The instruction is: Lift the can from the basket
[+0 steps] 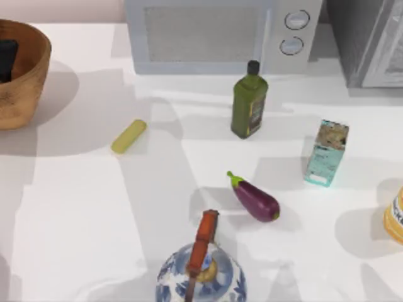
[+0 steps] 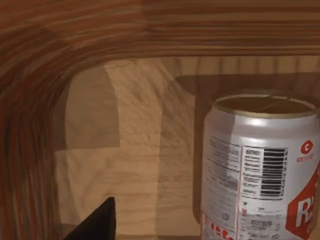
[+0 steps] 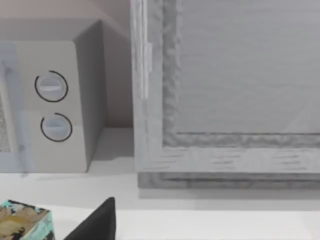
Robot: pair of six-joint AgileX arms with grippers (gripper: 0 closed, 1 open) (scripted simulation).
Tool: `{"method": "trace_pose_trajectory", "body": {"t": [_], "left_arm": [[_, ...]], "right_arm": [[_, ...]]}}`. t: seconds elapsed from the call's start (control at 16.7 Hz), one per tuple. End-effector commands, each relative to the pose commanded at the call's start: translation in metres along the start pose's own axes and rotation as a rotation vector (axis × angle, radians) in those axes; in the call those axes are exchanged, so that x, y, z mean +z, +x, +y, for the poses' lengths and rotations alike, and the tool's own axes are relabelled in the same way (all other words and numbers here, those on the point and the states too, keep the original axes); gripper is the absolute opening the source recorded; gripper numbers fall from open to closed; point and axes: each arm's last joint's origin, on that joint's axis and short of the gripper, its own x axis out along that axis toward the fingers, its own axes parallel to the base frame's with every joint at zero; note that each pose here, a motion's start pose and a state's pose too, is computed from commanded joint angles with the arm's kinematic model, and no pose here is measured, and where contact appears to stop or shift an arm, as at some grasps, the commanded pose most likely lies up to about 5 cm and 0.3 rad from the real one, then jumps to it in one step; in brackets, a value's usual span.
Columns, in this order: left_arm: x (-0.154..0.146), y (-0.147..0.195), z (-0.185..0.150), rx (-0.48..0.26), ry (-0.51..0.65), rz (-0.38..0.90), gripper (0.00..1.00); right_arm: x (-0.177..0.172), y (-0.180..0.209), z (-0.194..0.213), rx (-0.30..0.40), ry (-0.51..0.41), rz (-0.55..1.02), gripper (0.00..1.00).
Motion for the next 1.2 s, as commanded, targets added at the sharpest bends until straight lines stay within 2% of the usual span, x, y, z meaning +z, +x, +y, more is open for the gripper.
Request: {"method": "trace_pose_trajectory", "body": {"t": [0.3, 0.6, 1.2], "left_arm": [[-0.001, 0.038, 0.001, 0.0, 0.0, -0.001, 1.0], [-0.001, 0.043, 0.001, 0.0, 0.0, 0.0, 1.0], [-0.001, 0.043, 0.001, 0.0, 0.0, 0.0, 0.25]], "right_arm": [[0.0, 0.0, 0.0, 0.0, 0.0, 0.0, 1.0], [0.0, 0.0, 0.0, 0.0, 0.0, 0.0, 1.0], [0.0, 0.0, 0.0, 0.0, 0.0, 0.0, 1.0]]}}
